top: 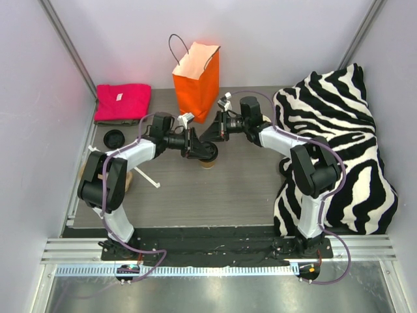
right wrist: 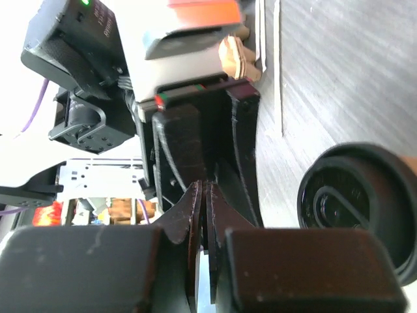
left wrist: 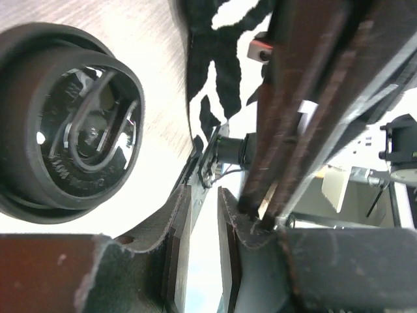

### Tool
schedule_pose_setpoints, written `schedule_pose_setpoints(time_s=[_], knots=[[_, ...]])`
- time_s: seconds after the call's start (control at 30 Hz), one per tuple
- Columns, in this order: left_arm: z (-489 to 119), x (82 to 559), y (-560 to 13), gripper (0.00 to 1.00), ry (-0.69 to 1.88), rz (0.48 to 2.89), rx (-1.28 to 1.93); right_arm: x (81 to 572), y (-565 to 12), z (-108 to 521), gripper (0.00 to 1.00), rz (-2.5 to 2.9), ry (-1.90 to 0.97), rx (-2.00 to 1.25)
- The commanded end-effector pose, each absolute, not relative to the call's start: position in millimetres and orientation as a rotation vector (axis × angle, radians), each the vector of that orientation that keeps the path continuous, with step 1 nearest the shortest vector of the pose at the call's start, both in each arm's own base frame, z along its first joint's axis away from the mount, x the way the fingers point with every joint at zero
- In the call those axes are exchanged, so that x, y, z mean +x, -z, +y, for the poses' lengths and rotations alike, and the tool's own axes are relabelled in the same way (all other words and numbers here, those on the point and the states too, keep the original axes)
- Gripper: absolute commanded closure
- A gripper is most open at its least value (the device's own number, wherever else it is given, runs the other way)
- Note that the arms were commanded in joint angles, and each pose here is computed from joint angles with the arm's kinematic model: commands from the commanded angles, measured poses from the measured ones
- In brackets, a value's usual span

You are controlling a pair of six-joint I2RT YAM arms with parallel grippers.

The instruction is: Pack the takeout coffee

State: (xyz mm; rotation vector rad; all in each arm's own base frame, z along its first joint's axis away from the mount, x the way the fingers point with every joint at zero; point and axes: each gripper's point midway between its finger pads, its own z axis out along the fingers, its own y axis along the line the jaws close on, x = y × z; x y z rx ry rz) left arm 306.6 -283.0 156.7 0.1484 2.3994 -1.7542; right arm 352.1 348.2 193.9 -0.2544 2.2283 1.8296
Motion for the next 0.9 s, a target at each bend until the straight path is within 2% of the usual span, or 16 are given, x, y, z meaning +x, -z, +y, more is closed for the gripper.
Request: schedule_pose_setpoints(time_s=[0.0,0.3,0.53,0.87], knots=[[-284.0,328.3,-172.8,0.73,1.715,2.325,0.105,367.5,-206.9,347.7,0.9,2.176,-1.76,-0.324],[-282.0,344.5,-131.3,0.73,1.616,2.419,-0.003,376.6,-147.3,342.9,0.9,2.29,-1.698,-0.276],[-263.1,341.6,-86.8,0.78,1.508,2.55,-0.101,374.8,-95.6,328.9,0.92,2.399,-1.619,-0.225],[-246.6,341.2,-55.0,0.85,1.408,2.652,-0.148,367.9,-56.1,318.1,0.94,2.498,-1.575,-0.175]])
